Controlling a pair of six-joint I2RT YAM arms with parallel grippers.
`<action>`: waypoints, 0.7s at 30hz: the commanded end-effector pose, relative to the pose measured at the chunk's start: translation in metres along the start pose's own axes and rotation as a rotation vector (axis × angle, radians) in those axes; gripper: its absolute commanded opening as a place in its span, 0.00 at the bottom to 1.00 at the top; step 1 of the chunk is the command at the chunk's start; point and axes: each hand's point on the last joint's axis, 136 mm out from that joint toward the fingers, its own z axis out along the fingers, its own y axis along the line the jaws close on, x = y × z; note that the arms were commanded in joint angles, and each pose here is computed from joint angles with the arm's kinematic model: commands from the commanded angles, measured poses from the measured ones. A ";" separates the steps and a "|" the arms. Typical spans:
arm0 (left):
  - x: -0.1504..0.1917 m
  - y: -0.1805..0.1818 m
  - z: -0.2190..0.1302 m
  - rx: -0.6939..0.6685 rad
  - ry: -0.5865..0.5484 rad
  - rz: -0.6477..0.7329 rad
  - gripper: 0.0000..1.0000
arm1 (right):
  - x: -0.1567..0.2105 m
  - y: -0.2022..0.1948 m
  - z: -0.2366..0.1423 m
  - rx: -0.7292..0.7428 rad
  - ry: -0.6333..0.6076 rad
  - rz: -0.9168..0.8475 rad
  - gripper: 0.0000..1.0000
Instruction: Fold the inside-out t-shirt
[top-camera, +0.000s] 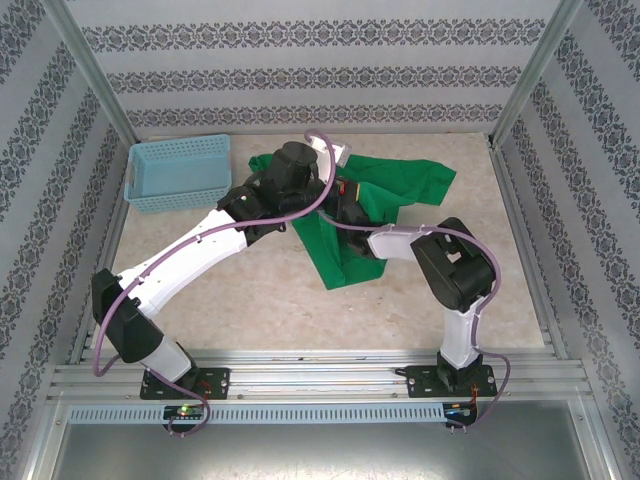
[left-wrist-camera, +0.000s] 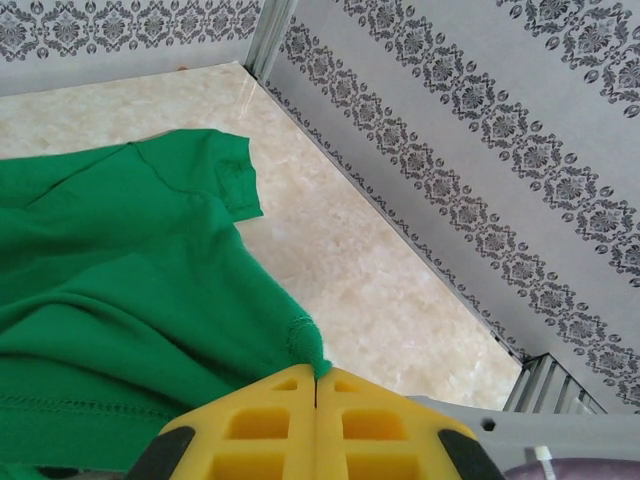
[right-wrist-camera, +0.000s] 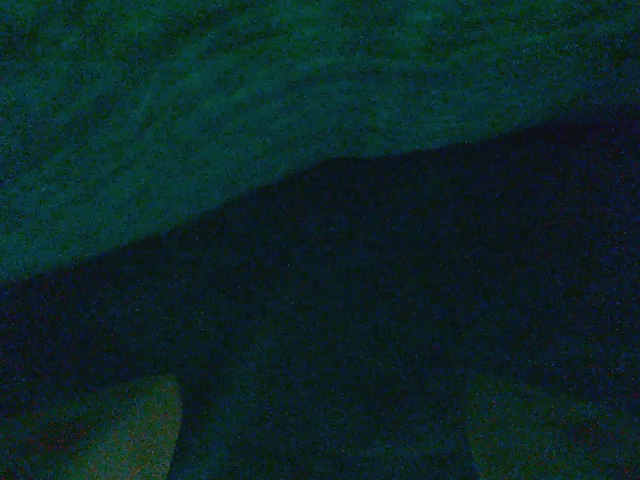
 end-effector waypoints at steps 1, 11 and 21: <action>-0.035 -0.023 -0.025 0.046 -0.101 0.011 0.00 | 0.002 -0.006 0.006 0.064 0.048 0.031 0.77; -0.047 -0.021 -0.033 0.008 -0.135 0.033 0.00 | 0.021 -0.015 0.033 0.127 0.221 0.081 0.85; -0.052 -0.004 -0.033 -0.086 -0.159 0.038 0.00 | 0.037 -0.007 0.040 0.186 0.318 0.001 0.72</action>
